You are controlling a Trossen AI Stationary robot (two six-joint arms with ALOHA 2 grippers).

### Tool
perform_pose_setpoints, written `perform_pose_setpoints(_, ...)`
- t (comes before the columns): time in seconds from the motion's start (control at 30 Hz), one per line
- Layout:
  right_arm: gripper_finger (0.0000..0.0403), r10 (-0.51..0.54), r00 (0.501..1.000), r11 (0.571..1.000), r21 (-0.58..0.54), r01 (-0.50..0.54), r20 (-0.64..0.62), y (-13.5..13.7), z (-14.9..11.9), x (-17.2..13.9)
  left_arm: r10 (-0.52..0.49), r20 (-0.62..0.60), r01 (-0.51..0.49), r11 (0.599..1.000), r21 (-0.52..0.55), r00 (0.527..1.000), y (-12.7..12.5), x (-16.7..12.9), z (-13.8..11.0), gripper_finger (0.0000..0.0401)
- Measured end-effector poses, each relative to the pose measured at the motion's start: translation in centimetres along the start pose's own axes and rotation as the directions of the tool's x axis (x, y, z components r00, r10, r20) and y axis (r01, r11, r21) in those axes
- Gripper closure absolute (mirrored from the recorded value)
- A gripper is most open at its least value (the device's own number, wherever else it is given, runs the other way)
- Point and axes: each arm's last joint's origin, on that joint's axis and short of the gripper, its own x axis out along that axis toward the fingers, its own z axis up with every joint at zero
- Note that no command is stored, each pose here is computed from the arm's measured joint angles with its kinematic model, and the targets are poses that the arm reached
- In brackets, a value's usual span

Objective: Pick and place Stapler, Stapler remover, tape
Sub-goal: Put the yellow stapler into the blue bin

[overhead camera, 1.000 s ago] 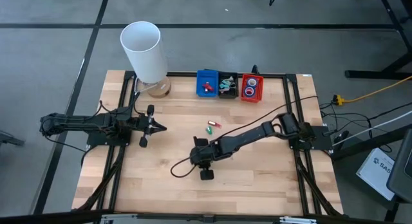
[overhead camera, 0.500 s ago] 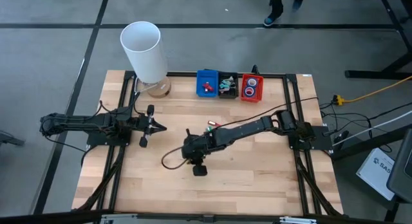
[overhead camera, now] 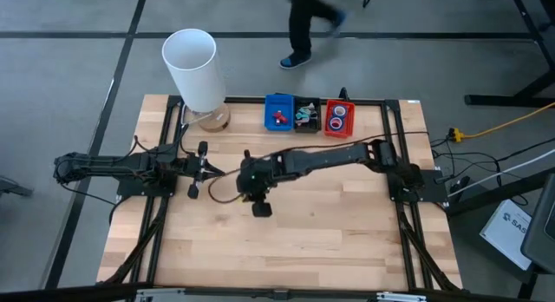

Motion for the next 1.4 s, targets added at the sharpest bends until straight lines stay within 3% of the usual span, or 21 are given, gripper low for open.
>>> perform_pose_setpoints(0.33,0.0356,-0.041,0.999,0.998,-0.052,0.041,0.001,-5.2,0.2,-3.7,0.0,0.0,0.0,1.0,0.0,1.0,0.0,0.0,0.0,0.0386)
perform_pose_setpoints(0.7,0.0355,-0.142,0.989,0.988,-0.07,0.139,-0.037,-12.4,-1.5,-7.8,0.0,0.001,0.0,1.0,0.0,1.0,0.0,0.0,0.0,0.0386)
perform_pose_setpoints(0.93,0.0354,-0.216,0.976,0.976,-0.042,0.216,0.001,-16.6,-2.5,-9.7,0.0,0.0,0.0,1.0,0.0,1.0,0.0,0.0,0.0,0.0386)
perform_pose_setpoints(1.13,0.0354,-0.331,0.943,0.941,0.054,0.333,-0.045,-21.4,-5.4,-11.6,0.0,0.0,0.0,1.0,0.0,1.0,0.0,0.0,0.0,0.0386)
perform_pose_setpoints(1.4,0.0353,-0.376,0.921,0.91,0.147,0.387,-0.099,-25.2,-9.4,-12.8,0.0,0.0,0.0,1.0,0.0,1.0,0.0,0.0,0.0,0.0386)
